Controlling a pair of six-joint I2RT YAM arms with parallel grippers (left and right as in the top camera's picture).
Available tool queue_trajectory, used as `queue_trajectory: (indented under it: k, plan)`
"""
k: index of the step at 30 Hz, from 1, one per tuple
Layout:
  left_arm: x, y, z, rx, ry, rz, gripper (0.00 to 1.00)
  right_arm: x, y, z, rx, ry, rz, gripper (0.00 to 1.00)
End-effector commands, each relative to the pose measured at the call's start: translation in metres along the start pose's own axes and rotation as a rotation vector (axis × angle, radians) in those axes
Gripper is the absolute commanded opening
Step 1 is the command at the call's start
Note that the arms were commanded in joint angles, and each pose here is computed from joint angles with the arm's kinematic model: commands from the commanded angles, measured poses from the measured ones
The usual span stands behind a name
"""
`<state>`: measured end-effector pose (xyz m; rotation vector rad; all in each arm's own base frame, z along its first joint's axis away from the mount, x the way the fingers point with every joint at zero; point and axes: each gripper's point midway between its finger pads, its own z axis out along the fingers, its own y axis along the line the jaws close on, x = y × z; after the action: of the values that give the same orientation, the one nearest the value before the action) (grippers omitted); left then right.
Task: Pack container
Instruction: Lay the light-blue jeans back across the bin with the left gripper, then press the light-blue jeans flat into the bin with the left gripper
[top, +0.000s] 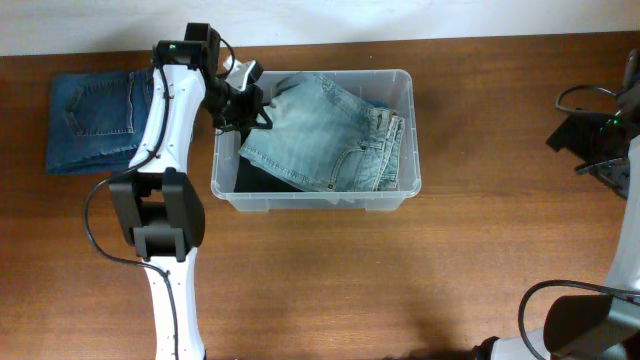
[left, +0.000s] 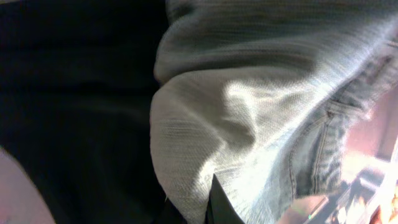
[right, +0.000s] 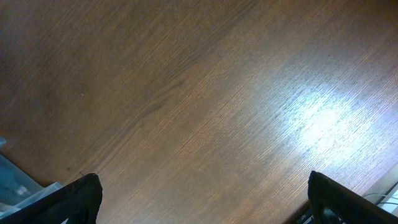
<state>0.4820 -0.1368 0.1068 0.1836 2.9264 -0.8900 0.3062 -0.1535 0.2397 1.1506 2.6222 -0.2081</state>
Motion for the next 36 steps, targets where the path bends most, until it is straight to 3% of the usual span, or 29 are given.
queue_trajectory:
  k: [1, 8, 21, 25, 31, 32, 34, 36]
  plan:
    - [0.002, 0.027, -0.004, -0.133, -0.001, -0.203, 0.01, 0.000, -0.002, -0.004, -0.002, -0.012, 0.013, 0.99]
    - [0.006, 0.028, -0.005, -0.145, -0.002, -0.388, 0.01, 0.000, -0.002, -0.004, -0.002, -0.012, 0.013, 0.99]
    - [0.020, -0.010, -0.032, -0.163, 0.035, -0.307, 0.01, 0.000, -0.002, -0.004, -0.002, -0.012, 0.013, 0.98]
    - [0.029, -0.002, -0.047, -0.268, 0.041, -0.311, 0.01, 0.000, -0.002, -0.004, -0.002, -0.012, 0.013, 0.99]
    - [0.031, -0.002, -0.046, -0.278, 0.050, -0.308, 0.01, 0.000, -0.002, -0.004, -0.002, -0.012, 0.013, 0.98]
    - [0.031, -0.002, -0.046, -0.278, 0.050, -0.308, 0.03, 0.000, -0.002, -0.004, -0.003, -0.011, 0.013, 0.98]
    - [0.030, -0.002, -0.046, -0.277, 0.047, -0.306, 0.21, 0.000, -0.002, -0.004, -0.003, -0.011, 0.013, 0.98]
    - [0.029, -0.001, -0.047, -0.277, 0.042, -0.304, 0.67, 0.000, -0.002, -0.004, -0.002, -0.012, 0.013, 0.98]
